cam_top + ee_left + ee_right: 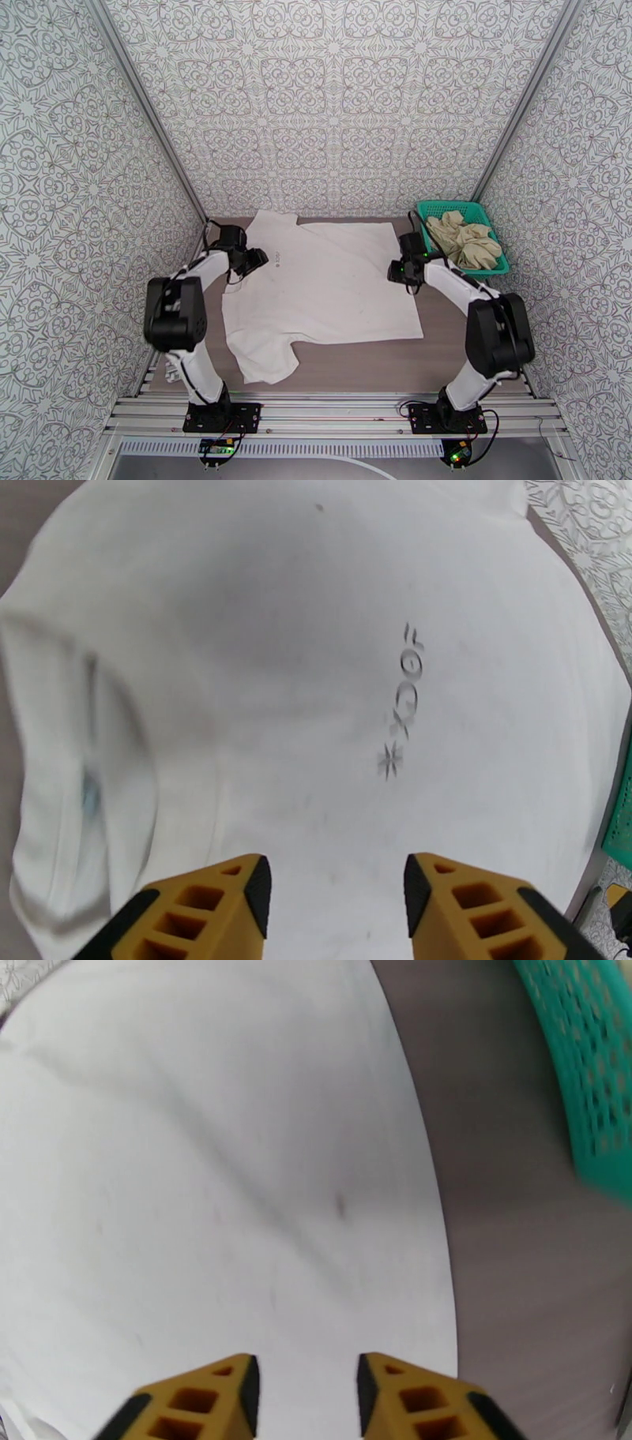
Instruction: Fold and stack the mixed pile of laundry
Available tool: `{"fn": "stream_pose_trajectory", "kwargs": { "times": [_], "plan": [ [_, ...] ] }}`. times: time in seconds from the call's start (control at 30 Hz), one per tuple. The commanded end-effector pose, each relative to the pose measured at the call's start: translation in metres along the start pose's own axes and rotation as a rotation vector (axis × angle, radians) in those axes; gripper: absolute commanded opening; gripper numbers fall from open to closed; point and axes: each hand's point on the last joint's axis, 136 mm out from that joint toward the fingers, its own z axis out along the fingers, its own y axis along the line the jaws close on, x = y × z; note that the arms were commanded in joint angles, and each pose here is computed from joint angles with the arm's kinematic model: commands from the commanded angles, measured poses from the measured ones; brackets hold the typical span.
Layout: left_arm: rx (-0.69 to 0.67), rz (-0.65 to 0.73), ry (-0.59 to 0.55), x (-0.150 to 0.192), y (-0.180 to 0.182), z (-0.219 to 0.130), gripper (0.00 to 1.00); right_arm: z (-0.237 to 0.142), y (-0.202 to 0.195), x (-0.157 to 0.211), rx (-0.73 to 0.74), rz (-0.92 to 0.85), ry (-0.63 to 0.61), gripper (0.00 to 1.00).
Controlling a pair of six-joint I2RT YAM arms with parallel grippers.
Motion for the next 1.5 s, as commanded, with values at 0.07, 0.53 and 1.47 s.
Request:
{"fn": "stream_pose_trajectory", "kwargs": {
  "times": [0.07, 0.53, 1.47],
  "plan": [
    [0.096, -0.003, -0.03, -0.036, -0.027, 0.041, 0.47, 0.038, 0.008, -0.065, 0.018, -0.042, -0.075, 0.12],
    [0.172, -0.096, 0.039, -0.052, -0.034, 0.12, 0.43, 0.142, -0.019, -0.081, 0.086, 0.108, 0.124, 0.0],
    [-0.324, -0.168, -0.008, 0.139, 0.085, -0.13, 0.73, -0.046, -0.007, 0.006, -0.179, 0.221, -0.032, 0.07]
  ]
}}
